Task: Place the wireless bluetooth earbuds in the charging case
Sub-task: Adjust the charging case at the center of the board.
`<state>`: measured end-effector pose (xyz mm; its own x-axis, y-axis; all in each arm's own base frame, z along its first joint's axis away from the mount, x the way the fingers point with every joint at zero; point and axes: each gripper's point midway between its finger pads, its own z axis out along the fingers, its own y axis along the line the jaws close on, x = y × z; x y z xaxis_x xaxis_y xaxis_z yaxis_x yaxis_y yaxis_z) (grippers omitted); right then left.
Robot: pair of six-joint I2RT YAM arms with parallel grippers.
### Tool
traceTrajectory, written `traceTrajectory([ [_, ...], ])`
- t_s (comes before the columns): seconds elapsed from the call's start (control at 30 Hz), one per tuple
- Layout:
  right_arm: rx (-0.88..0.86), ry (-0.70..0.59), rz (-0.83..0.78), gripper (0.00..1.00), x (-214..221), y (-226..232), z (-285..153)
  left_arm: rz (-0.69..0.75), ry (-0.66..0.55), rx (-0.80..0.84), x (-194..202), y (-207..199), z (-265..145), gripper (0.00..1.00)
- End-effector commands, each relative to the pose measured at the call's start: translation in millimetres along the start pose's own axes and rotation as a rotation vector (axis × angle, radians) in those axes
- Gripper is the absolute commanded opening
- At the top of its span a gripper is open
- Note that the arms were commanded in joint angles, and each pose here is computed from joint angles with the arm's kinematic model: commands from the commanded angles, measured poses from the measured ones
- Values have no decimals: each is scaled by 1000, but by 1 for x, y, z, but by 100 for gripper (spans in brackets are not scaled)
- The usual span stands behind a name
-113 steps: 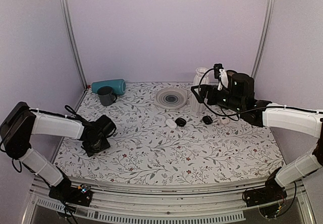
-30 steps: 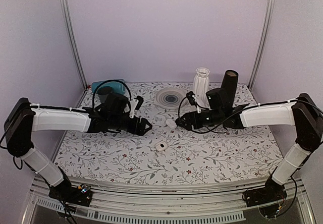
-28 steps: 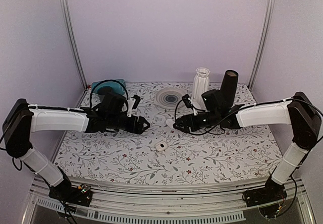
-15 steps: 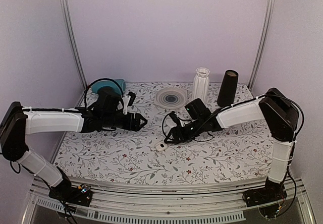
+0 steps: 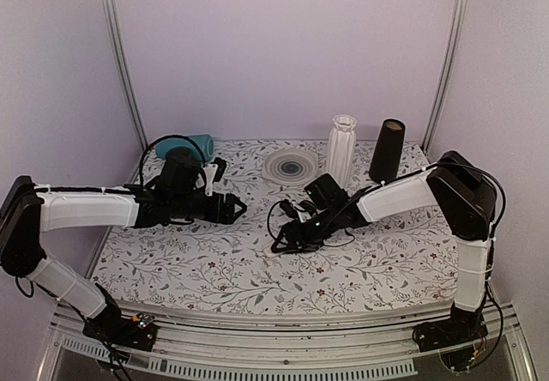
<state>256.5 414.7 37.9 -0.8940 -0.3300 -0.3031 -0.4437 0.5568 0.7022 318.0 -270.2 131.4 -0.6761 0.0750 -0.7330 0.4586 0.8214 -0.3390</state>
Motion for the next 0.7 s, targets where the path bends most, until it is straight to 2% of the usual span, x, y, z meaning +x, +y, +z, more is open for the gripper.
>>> traceTrajectory([
  [0.0, -68, 20, -17, 62, -2, 28, 8, 1, -38, 0, -8, 5, -9, 81],
  [0.13, -62, 14, -36, 62, -2, 33, 9, -3, -38, 6, -9, 8, -10, 81],
  [0.33, 54, -46, -68, 63, -17, 15, -2, -13, -5, 30, 0, 6, -8, 78],
  [0.43, 86, -92, -175, 63, -27, 14, -8, -20, 11, 26, 6, 8, -8, 78],
  [0.67, 122, -177, -496, 78, -37, 23, -13, -24, 0, 20, 3, 10, -10, 78],
])
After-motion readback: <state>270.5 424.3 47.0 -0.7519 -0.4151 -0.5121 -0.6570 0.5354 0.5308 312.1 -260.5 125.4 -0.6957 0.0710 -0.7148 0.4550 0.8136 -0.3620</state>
